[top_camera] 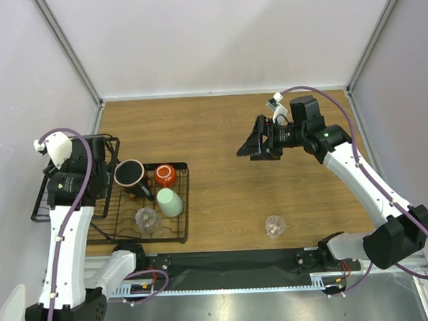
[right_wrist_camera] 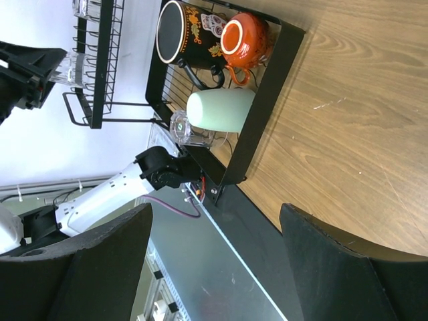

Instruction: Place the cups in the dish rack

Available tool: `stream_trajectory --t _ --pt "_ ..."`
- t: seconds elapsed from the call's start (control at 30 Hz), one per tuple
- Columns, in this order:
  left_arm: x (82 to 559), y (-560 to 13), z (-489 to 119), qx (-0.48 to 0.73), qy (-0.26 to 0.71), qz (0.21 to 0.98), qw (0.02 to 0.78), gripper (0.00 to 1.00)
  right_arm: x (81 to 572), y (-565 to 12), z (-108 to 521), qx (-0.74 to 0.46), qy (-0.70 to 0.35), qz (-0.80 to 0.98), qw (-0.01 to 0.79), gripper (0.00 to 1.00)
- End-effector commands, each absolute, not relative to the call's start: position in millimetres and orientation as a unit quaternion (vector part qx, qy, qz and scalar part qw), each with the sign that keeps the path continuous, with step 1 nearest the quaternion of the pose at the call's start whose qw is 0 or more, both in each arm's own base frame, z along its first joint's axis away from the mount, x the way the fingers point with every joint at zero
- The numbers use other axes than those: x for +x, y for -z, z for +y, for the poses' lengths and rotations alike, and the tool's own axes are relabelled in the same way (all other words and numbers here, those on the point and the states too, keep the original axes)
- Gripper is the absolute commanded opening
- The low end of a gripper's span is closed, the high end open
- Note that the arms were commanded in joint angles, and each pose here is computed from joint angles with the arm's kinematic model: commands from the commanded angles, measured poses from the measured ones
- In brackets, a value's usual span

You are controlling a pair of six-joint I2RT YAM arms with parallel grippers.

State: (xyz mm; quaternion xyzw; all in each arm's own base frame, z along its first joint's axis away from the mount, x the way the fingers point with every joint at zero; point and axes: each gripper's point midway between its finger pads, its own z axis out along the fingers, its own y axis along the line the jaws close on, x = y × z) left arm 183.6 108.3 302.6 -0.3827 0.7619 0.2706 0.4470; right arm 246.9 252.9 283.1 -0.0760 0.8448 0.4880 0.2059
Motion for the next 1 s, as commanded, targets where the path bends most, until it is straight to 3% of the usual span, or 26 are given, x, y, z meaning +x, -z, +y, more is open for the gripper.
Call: stream_trajectory --t 0.0,0.97 --pt "188.8 -301.7 112.5 -0.409 -0.264 0.743 0.46 0.0 244.9 -288.9 251.8 -0.091 -0.492 0.84 0.211 0.84" --pt "225.8 -274.4 133.6 -0.42 -0.3 0.737 0.438 0.0 249.3 -290.1 256.8 -0.132 -0.462 0.849 0.222 0.84"
